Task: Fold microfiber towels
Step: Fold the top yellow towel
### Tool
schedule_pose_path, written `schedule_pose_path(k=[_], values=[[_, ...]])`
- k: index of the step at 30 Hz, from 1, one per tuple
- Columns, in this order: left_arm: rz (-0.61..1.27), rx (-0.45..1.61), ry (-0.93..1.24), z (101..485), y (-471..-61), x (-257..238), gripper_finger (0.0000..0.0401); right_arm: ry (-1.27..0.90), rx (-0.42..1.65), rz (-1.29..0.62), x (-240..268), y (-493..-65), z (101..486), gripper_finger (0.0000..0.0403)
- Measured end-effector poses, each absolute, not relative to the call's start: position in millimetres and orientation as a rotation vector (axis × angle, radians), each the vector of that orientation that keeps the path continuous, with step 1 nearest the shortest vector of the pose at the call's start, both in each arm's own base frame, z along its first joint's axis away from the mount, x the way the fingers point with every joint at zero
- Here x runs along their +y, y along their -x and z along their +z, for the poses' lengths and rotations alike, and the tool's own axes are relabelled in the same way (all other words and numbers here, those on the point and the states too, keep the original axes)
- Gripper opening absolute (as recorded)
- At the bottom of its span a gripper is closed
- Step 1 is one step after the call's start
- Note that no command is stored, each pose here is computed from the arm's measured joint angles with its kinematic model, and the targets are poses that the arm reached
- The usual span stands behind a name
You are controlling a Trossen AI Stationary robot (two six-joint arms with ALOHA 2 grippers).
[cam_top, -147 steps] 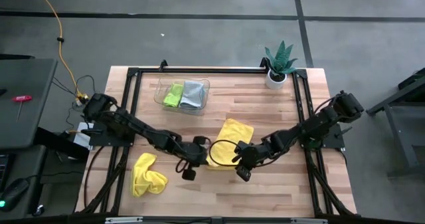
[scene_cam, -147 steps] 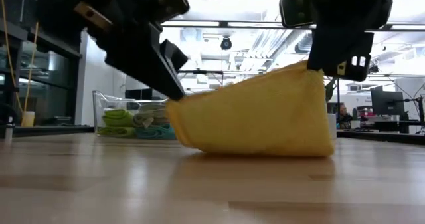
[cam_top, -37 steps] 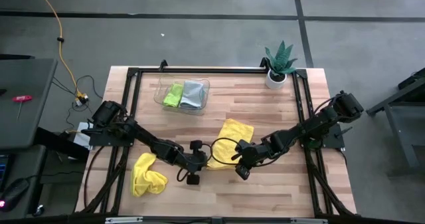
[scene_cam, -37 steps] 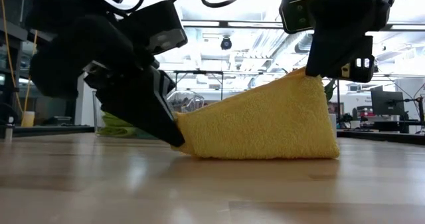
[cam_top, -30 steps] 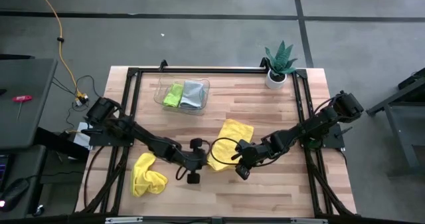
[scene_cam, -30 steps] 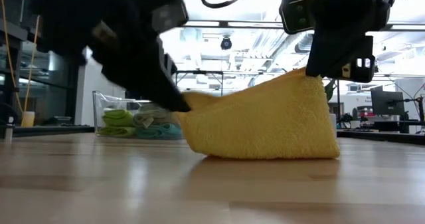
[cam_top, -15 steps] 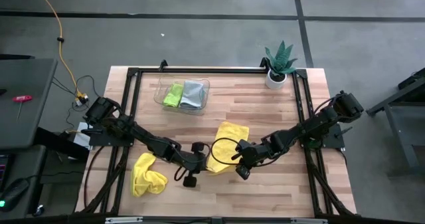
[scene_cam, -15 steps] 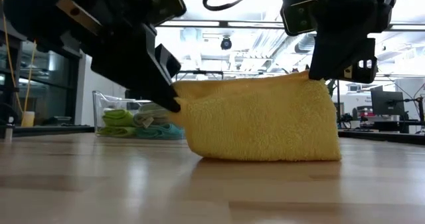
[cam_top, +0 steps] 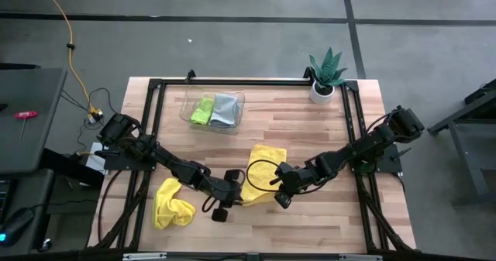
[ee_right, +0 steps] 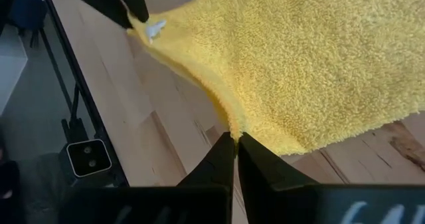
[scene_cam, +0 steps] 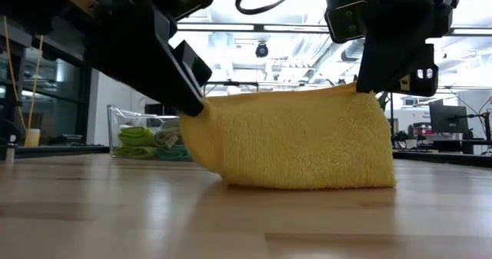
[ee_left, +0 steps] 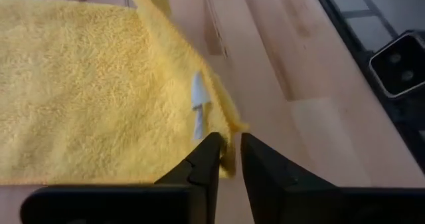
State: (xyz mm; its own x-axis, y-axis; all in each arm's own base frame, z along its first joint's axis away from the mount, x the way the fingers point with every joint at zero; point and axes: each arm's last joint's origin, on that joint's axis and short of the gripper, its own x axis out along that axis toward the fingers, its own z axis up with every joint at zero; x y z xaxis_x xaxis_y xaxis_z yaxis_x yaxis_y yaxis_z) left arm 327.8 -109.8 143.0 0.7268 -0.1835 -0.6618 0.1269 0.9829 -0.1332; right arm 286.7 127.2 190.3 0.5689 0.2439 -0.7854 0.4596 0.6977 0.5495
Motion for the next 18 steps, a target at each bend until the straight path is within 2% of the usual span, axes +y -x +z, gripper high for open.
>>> schedule_pose_path(k=[10, 18], values=[[-0.275, 0.684, 0.085, 147.8, -331.0, -113.4, 0.0103, -0.817, 0.978, -0.155, 126.8, -286.8, 190.3, 0.0], [-0.186, 0.658, 0.052, 148.5, -332.4, -110.9, 0.0134, -0.831, 0.961, -0.189, 126.0, -286.9, 190.2, 0.0]])
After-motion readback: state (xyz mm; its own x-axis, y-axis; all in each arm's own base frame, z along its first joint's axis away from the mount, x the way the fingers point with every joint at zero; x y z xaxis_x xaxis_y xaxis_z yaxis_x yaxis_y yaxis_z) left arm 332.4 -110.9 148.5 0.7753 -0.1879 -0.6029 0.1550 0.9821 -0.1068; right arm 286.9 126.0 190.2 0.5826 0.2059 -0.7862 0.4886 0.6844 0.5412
